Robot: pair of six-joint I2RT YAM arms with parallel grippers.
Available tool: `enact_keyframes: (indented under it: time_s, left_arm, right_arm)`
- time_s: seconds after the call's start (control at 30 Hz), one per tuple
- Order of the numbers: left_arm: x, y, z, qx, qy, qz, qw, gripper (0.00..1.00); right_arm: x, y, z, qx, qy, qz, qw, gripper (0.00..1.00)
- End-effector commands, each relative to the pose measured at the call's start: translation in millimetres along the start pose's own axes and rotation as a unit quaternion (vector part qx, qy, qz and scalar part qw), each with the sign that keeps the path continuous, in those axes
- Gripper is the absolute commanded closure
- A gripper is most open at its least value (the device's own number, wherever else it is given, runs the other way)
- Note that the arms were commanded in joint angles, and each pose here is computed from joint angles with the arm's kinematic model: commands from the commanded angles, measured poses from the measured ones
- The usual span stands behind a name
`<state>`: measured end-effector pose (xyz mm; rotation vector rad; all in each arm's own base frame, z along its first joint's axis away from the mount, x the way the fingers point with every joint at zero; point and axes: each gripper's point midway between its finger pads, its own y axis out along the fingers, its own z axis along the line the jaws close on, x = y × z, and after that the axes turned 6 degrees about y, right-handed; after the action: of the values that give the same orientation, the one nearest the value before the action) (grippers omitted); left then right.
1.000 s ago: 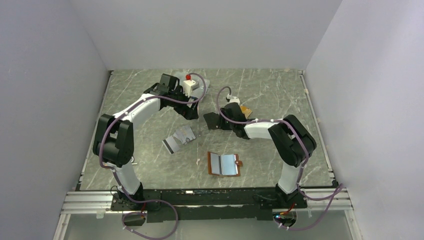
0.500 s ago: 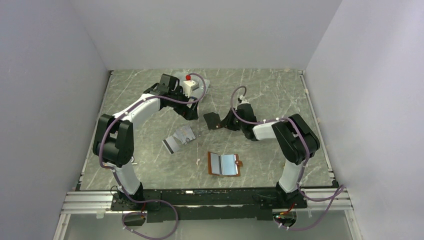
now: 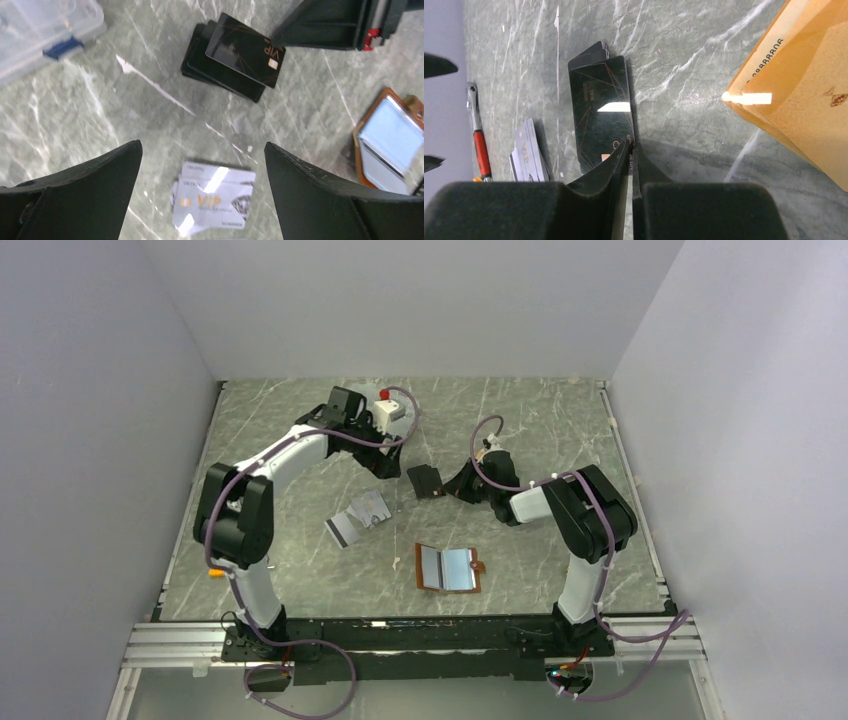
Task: Put the credit cards into the card holder
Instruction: Pick up the credit card from the center of the board.
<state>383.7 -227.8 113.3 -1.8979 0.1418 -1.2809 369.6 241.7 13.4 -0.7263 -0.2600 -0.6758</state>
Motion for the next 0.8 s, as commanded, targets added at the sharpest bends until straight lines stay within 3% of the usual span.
enact_keyframes:
  time_s: [0.0, 0.17, 0.43, 0.63, 0.77]
  left_arm:
    - [23, 39, 6, 0.017, 0.07, -0.001, 0.997, 0.01]
    - [25, 75, 19, 0.023, 0.085, 0.026, 0.996, 0.01]
    - [29, 93, 20, 0.039, 0.123, 0.038, 0.991, 0.01]
    - [30, 85, -15, -0.033, 0.058, 0.033, 0.997, 0.01]
    - [23, 84, -37, -0.078, -0.036, 0.038, 0.996, 0.01]
  right_arm:
    - [-67, -16, -76, -0.123, 0.03, 0.098, 0.987, 0.92]
    - [-66, -19, -78, -0.124, 0.035, 0.093, 0.987, 0.96]
    - [-64, -19, -76, -0.119, 0.038, 0.09, 0.988, 0.97]
    - [-65, -18, -78, -0.12, 0.038, 0.091, 0.988, 0.98]
    - [-65, -19, -80, -0.121, 0.039, 0.091, 0.988, 0.98]
